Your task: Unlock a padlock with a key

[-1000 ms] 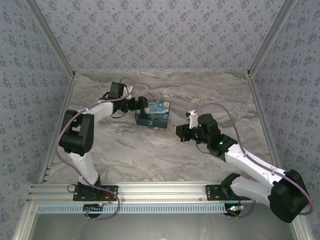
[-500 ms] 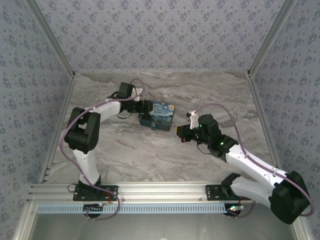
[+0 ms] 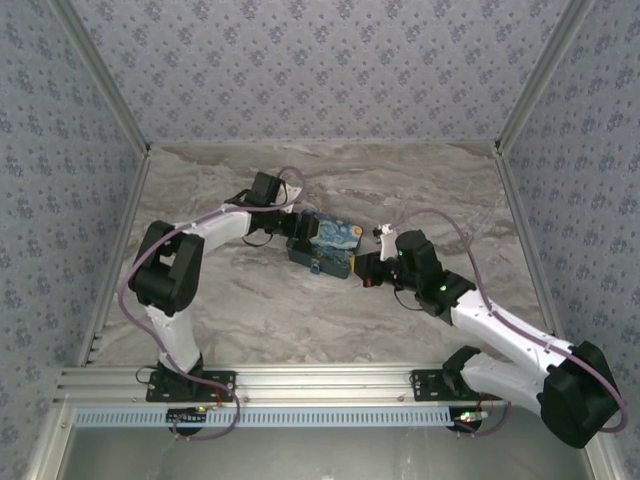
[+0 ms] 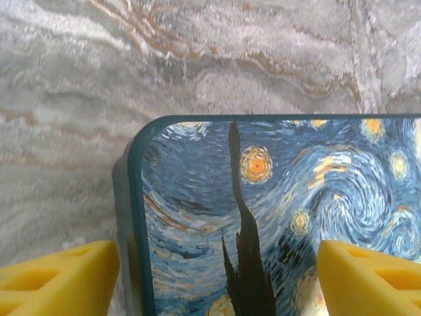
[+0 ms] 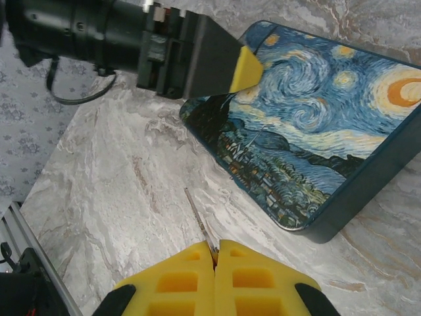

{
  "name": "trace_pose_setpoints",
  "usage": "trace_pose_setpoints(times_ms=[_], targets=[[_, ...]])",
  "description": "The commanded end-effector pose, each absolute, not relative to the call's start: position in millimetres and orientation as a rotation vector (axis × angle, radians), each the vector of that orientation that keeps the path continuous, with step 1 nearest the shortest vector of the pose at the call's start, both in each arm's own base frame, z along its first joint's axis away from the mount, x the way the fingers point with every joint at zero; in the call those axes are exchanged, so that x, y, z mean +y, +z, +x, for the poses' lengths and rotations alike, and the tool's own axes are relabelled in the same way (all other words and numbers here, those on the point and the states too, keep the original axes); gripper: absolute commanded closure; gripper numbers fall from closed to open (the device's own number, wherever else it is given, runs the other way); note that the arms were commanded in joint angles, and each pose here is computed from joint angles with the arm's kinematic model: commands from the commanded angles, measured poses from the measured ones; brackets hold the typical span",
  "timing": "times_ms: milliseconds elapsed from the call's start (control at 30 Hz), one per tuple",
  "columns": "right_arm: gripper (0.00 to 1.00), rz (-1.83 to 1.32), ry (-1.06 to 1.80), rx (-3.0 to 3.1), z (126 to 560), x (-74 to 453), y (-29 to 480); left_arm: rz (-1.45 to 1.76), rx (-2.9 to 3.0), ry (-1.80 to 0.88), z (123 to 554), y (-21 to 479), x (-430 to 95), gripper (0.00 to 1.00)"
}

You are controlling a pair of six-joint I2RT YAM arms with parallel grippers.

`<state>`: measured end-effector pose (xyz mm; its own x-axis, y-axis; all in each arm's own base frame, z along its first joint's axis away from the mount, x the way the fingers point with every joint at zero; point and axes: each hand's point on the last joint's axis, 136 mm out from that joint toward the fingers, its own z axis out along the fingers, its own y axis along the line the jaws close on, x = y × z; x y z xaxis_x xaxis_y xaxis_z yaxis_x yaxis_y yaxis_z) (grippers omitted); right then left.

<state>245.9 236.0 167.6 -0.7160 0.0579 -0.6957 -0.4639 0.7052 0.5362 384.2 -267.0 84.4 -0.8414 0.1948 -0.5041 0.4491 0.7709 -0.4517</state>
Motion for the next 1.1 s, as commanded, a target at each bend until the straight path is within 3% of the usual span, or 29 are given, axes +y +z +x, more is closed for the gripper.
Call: trace_pose_setpoints(times_ms=[0, 300, 567, 1067], targets=[[1.0, -0.283, 0.933, 2.23, 248.6, 235.7, 155.6, 0.492, 2.488, -0.694, 378.9, 116.2, -250.3, 0.18], [1.0, -0.24, 1.007, 2.214, 275.2, 238.8, 154.3, 0.415, 2.28, -0.708, 336.6, 174.4, -221.2, 0.13], [1.0, -0.198, 1.046, 2.224, 310.1, 245.2, 144.1, 0.482, 2.226, -0.917, 267.3, 146.8, -249.0, 0.08], [1.0, -0.193, 1.043, 2.287, 343.6, 263.9, 111.4, 0.446, 2.273, -1.066, 264.2, 92.2, -290.4, 0.08]])
